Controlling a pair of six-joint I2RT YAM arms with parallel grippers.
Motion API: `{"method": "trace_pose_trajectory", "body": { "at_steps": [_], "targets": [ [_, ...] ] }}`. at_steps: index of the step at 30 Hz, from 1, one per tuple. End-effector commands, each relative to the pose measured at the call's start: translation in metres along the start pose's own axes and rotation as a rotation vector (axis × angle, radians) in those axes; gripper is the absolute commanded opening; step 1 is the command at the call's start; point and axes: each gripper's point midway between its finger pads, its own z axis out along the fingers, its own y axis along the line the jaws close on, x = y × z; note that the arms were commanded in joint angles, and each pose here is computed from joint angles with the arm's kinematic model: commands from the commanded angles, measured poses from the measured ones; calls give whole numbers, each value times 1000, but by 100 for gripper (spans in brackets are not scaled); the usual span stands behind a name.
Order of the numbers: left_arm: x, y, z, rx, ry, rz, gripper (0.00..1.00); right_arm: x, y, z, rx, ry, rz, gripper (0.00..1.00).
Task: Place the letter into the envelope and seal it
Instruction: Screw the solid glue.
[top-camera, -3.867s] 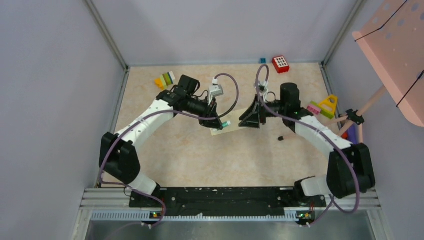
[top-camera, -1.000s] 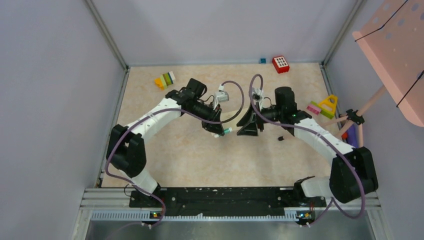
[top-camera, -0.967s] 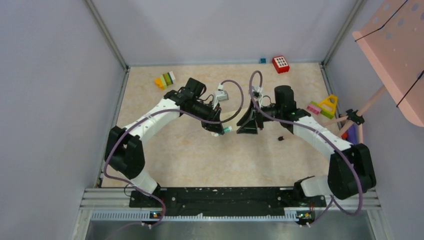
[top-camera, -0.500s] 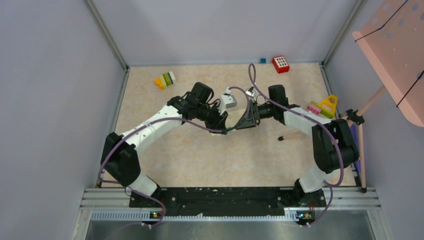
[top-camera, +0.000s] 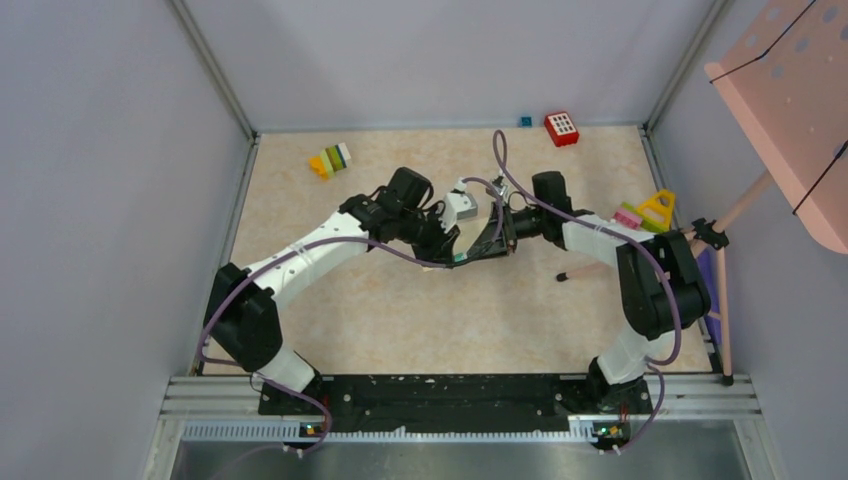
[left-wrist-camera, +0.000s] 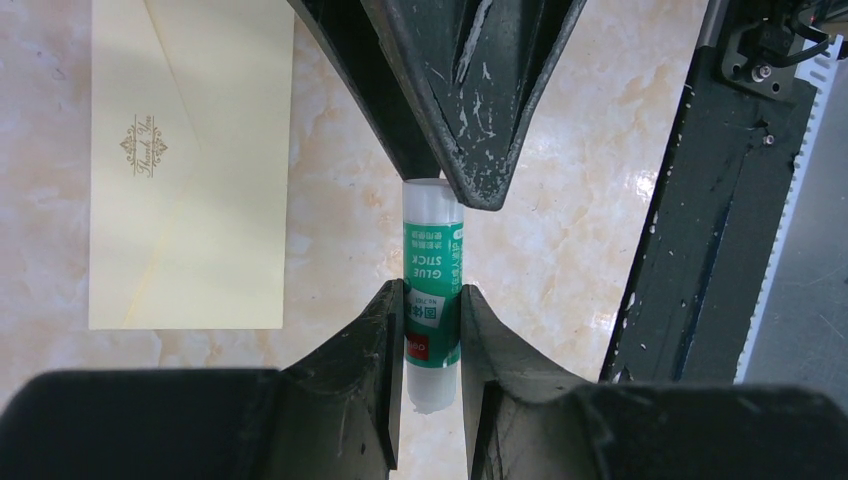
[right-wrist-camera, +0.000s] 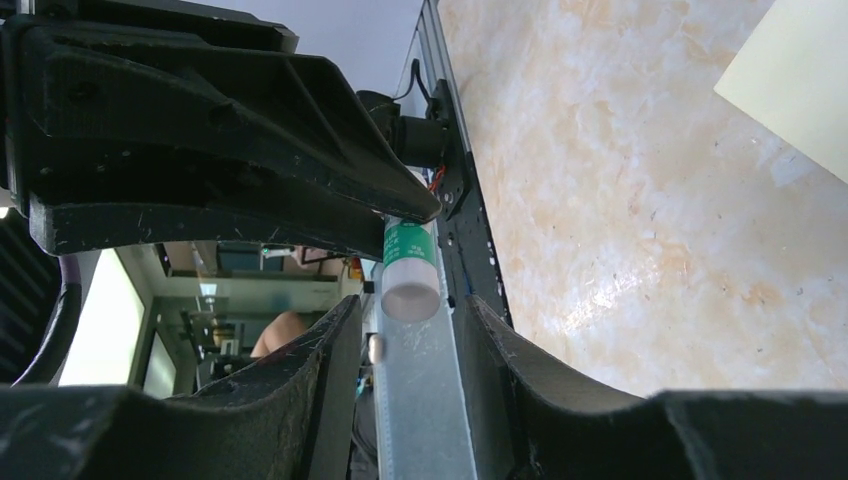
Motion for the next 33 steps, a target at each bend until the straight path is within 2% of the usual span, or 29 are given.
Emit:
{"method": "trace_pose_trajectory", "body": {
  "at_steps": [1,11,15,18,23,26,29,33],
  "targets": [
    [-6,1,3,-3,-24,31,0,-6,5,5,-8,7,-44,40],
    [-4,-2,10,19,-6,23,0,-4,4,8,-6,16,-56,31],
    [-4,-6,11,47,-1,9,0,-2,7,8,-14,33,-100,19],
    [-5,-10,9,110,11,-40,0,2,10,5,-7,51,-174,16],
    [-9,-18,-1,317,-19,-167,0,13,19,-1,-14,72,-407,19],
    [-11,-25,-7,433,-49,-212,0,24,27,-5,-28,84,-649,23],
    [-14,-36,-12,532,-64,-244,0,38,31,-3,-35,104,-914,32],
    [-18,-46,-18,620,-79,-263,0,41,34,0,-14,65,-1132,46]
  ]
}}
